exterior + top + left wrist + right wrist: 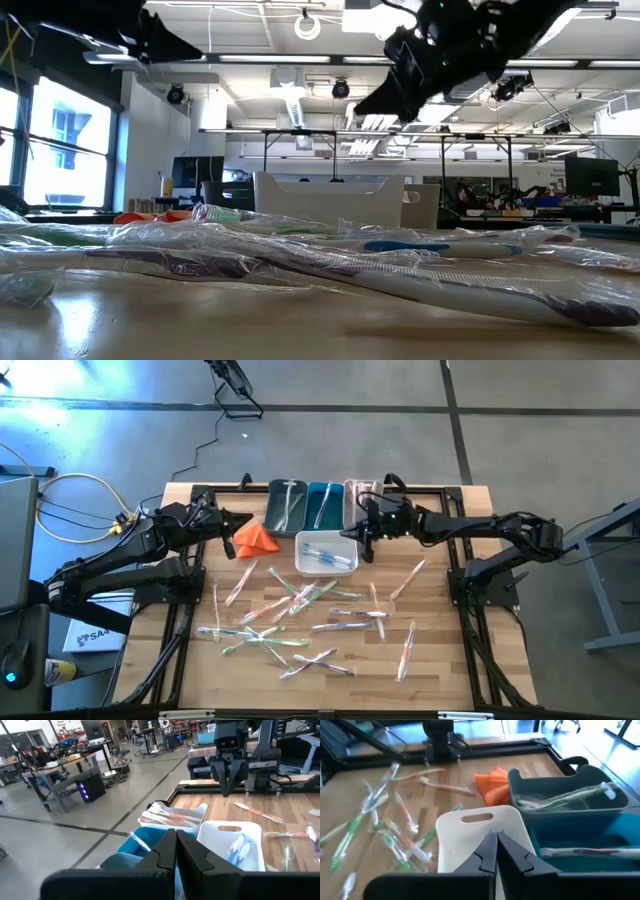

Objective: Pick & Place Toothbrushes
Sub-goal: Put the green toothbrush into the dark blue bin

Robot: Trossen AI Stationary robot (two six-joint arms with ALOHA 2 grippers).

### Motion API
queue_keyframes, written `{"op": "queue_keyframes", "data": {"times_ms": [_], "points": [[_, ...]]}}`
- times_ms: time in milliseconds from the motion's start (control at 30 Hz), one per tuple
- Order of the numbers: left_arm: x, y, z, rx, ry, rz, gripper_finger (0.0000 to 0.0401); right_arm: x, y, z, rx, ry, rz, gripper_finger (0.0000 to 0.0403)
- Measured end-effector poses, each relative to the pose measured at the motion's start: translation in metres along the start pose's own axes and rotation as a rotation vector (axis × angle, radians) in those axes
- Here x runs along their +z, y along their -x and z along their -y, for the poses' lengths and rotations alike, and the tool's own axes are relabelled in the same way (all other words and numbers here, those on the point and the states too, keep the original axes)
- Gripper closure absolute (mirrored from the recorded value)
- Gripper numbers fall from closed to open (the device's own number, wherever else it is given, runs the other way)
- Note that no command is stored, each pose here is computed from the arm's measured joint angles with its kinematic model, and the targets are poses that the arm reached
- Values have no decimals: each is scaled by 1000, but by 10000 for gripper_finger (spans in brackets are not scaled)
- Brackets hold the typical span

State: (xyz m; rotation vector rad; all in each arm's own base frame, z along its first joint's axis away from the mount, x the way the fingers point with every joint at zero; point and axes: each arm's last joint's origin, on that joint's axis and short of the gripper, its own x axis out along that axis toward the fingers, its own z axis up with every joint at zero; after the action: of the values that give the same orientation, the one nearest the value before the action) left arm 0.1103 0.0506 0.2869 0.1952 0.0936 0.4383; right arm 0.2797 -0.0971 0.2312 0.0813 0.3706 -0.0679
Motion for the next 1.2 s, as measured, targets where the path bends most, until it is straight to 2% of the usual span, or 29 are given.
{"op": "queue_keyframes", "data": {"times_ms": [133, 333, 533, 967, 1200], "points": [[-2, 0, 0, -3, 3, -17, 393, -23, 4, 4, -16, -16, 95, 400], [-4, 0, 1, -8, 20, -37, 393, -36, 16, 13, -65, -5, 214, 400], [-4, 0, 1, -9, 29, -41, 393, -37, 29, 20, -98, -6, 236, 400], [-9, 0, 2, -20, 38, -94, 393, -34, 34, 26, -78, 19, 261, 401], [-12, 1, 3, -24, 69, -124, 393, -25, 51, 27, 5, 49, 291, 401]]}}
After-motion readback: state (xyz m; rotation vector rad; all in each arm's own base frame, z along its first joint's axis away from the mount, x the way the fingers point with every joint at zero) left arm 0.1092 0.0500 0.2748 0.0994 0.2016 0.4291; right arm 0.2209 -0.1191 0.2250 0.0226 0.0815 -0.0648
